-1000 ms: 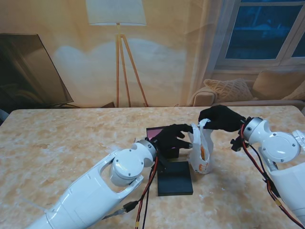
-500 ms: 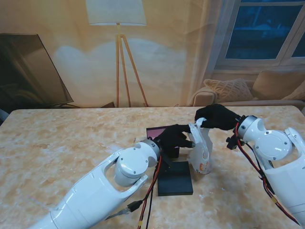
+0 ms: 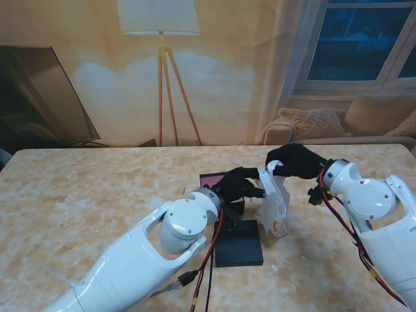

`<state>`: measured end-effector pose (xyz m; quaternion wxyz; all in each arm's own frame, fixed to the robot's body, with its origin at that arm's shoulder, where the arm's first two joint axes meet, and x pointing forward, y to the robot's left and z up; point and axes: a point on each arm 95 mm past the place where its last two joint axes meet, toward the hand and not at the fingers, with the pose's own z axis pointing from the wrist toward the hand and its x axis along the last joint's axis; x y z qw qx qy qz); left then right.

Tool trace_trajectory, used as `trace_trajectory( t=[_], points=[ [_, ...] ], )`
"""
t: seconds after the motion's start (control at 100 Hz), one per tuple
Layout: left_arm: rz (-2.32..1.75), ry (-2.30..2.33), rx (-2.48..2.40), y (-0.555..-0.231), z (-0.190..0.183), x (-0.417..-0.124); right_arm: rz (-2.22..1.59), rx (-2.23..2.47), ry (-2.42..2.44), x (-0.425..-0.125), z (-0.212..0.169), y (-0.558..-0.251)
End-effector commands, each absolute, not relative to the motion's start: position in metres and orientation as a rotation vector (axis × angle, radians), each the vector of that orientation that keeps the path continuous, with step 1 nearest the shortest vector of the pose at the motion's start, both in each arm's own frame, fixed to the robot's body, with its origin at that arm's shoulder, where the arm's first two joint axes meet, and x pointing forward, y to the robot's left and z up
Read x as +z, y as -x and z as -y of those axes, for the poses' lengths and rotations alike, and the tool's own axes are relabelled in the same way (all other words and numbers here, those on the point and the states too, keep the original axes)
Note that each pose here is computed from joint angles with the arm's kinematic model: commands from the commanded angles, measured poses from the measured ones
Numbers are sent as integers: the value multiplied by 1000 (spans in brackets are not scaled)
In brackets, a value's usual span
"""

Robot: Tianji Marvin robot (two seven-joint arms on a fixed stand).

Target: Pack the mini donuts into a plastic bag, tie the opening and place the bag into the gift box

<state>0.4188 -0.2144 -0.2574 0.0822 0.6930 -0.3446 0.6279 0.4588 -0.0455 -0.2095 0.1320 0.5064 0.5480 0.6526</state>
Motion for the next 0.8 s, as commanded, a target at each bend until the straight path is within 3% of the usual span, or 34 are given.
trace_trajectory(
  t=[0.0, 0.79],
  points=[
    [1031, -2065, 1856, -417, 221, -253, -1613, 1879, -1481, -217, 42, -456],
    [1138, -2001, 1910, -415, 213, -250, -1599, 1906, -1449, -209, 49, -450]
  ],
)
